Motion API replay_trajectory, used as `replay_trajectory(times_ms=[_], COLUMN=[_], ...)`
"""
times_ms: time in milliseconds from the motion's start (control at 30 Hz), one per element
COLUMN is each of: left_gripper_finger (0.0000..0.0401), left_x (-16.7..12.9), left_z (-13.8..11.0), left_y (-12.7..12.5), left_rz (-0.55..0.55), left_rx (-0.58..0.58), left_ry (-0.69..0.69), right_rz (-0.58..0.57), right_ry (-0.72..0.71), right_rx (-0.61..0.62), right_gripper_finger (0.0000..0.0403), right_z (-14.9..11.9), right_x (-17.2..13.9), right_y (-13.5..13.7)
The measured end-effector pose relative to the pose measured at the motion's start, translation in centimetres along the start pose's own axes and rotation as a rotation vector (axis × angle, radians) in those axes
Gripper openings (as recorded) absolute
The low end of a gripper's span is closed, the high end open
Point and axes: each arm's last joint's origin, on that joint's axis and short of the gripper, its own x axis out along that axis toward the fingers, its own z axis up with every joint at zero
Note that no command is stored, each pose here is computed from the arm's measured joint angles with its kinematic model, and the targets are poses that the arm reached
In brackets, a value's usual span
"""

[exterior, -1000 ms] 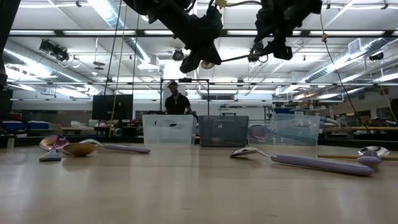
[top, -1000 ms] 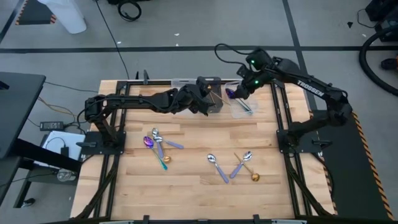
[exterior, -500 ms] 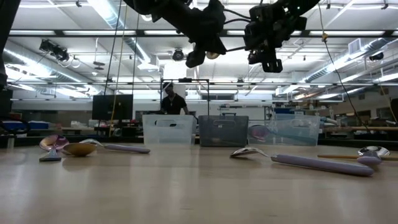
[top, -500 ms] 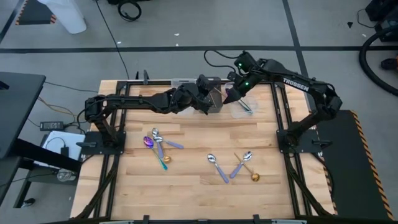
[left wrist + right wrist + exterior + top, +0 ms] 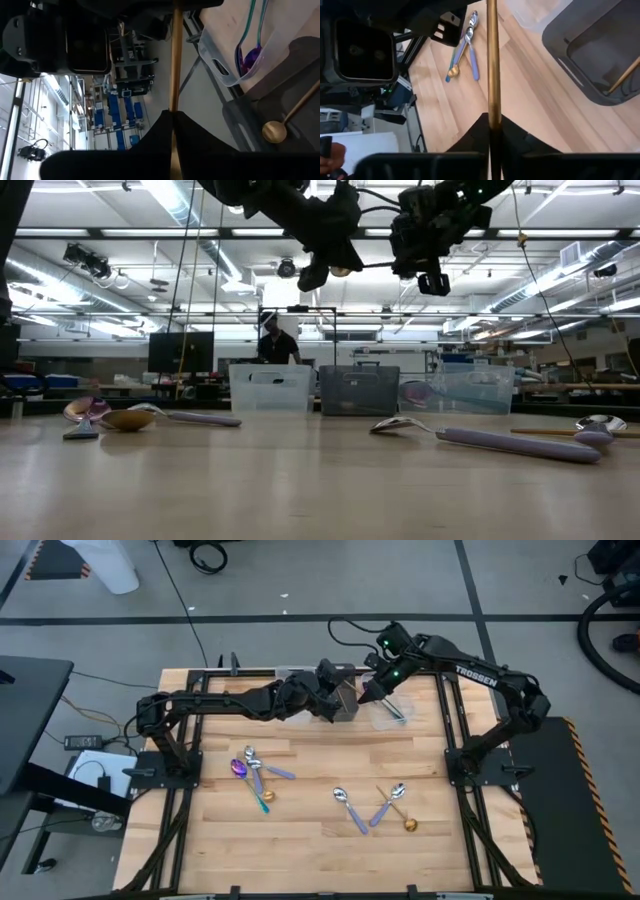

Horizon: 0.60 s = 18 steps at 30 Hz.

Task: Sort silverware by color (type)
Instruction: Put the gold spoon into the black bin

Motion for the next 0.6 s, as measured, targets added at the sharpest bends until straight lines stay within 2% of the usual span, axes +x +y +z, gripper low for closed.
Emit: replay_trajectory(times_ms=[133,367,500,600], left_gripper_finger=[0.0029,0.0081,0.0111,0.0129], left_x=[0.11,0.16,0.01,0.02], left_z=[-0.25,-0.27,0.17,0.19], left_y=[-0.06,0.28,0.71,0.93], left_rz=[-0.008,0.017,0.043,0.042], left_rx=[-0.097,-0.392,-0.596,-0.833], left_ry=[0.008,-0.016,-0.075,-0.11], right_rz=[-0.012,-0.075,-0.125,-0.168], right_ry=[-0.019,-0.052,-0.067,-0.081], right_rx=[-0.02,-0.012,-0.014,-0.026], right_gripper_finger=[0.0017,0.0017,0.0017,0.0018], right_z=[0.16,0.38,0.42,0.48], right_x=[-0.02,-0.01,-0.01,-0.03], right_y=[0.05,-0.13,-0.28,-0.4])
